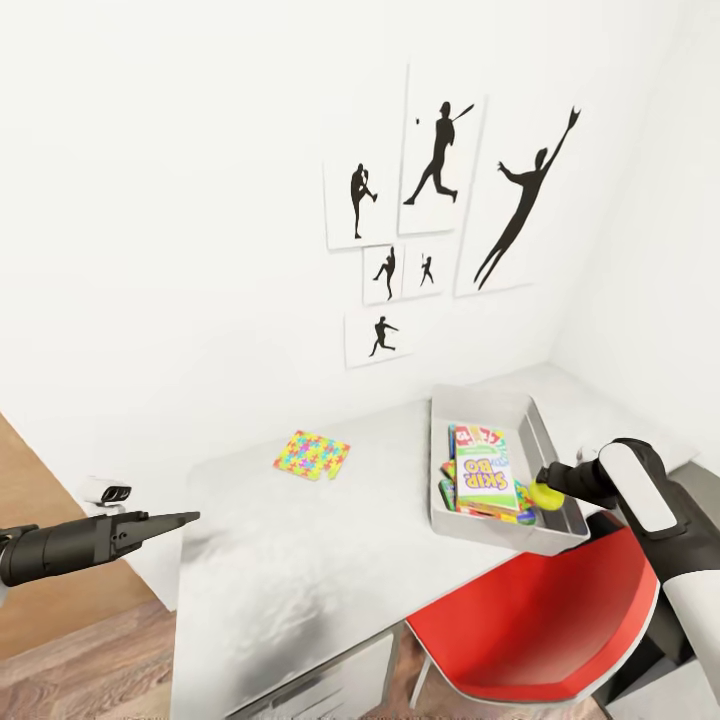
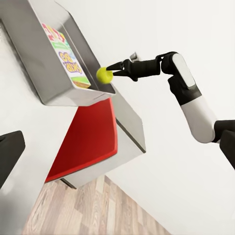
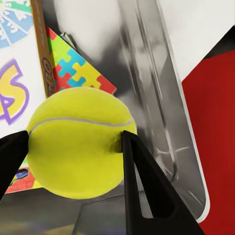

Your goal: Put all the toys in the child's room - the three board games (two on the bed and one on the table), the two jigsaw puzzles on the table, and the tennis ball on the table - inside the toy box on the table in the child's room.

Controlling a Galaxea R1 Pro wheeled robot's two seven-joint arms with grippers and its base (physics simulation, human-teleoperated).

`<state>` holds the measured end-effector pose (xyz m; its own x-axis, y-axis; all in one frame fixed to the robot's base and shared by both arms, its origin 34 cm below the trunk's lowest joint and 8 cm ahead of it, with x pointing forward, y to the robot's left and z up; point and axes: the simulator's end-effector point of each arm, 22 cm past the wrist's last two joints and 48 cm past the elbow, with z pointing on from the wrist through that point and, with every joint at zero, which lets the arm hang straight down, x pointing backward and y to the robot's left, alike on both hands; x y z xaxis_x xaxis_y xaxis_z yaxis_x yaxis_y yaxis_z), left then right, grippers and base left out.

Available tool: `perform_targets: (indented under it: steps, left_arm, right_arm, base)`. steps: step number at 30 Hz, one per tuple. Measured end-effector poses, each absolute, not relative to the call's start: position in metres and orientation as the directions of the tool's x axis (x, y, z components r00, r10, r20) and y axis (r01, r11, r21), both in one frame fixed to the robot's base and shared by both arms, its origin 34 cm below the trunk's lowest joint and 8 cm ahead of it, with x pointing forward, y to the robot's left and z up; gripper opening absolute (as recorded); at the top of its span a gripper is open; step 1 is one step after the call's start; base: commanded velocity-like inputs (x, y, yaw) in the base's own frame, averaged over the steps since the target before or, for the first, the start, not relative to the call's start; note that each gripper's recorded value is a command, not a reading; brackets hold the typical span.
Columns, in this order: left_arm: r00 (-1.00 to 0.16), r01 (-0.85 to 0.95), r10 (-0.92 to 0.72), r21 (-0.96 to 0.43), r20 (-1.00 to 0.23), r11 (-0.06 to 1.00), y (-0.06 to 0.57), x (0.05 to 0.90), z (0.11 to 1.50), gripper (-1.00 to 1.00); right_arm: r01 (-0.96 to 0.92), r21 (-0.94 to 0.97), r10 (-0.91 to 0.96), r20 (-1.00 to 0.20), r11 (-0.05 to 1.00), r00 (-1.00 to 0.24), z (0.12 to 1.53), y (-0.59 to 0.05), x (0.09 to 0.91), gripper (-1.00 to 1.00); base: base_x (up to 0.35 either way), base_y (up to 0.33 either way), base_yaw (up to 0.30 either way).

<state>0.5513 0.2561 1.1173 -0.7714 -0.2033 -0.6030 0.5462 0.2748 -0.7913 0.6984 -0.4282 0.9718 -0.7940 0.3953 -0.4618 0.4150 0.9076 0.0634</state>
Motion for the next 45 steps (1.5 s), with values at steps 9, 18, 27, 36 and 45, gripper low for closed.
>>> perform_targets:
  steps: [9, 18, 27, 36, 45]
  left_arm:
    - [-0.778, 0.538, -0.204, -0.797, -0.595, 0.275, 0.256, 0.552, 1.113, 1.0]
    - [-0.778, 0.537, -0.203, -0.797, -0.594, 0.275, 0.256, 0.552, 1.112, 1.0]
    - [-0.779, 0.537, -0.202, -0.798, -0.594, 0.274, 0.256, 0.553, 1.112, 1.0]
    - [-0.774, 0.542, -0.202, -0.794, -0.599, 0.276, 0.256, 0.552, 1.115, 1.0]
    - [-0.765, 0.553, -0.202, -0.785, -0.611, 0.278, 0.257, 0.55, 1.121, 1.0]
  right_arm:
    - [0.416, 0.058, 0.395, -0.452, 0.908, -0.8, 0.965, -0.428, 0.698, -1.0]
    - [0.415, 0.057, 0.394, -0.452, 0.908, -0.8, 0.965, -0.428, 0.698, 1.0]
    - [0.415, 0.055, 0.394, -0.453, 0.908, -0.8, 0.965, -0.429, 0.698, 1.0]
    - [0.403, 0.074, 0.385, -0.486, 0.912, -0.785, 0.981, -0.425, 0.705, 1.0]
    - [0.336, 0.12, 0.337, -0.604, 0.934, -0.722, 1.041, -0.406, 0.726, 1.0]
  base:
    - [0.0, 0.0, 0.026]
    - [0.0, 0.0, 0.001]
    - [-0.032, 0.025, 0.0]
    - [-0.129, 0.21, 0.0]
    - [-0.033, 0.172, 0.0]
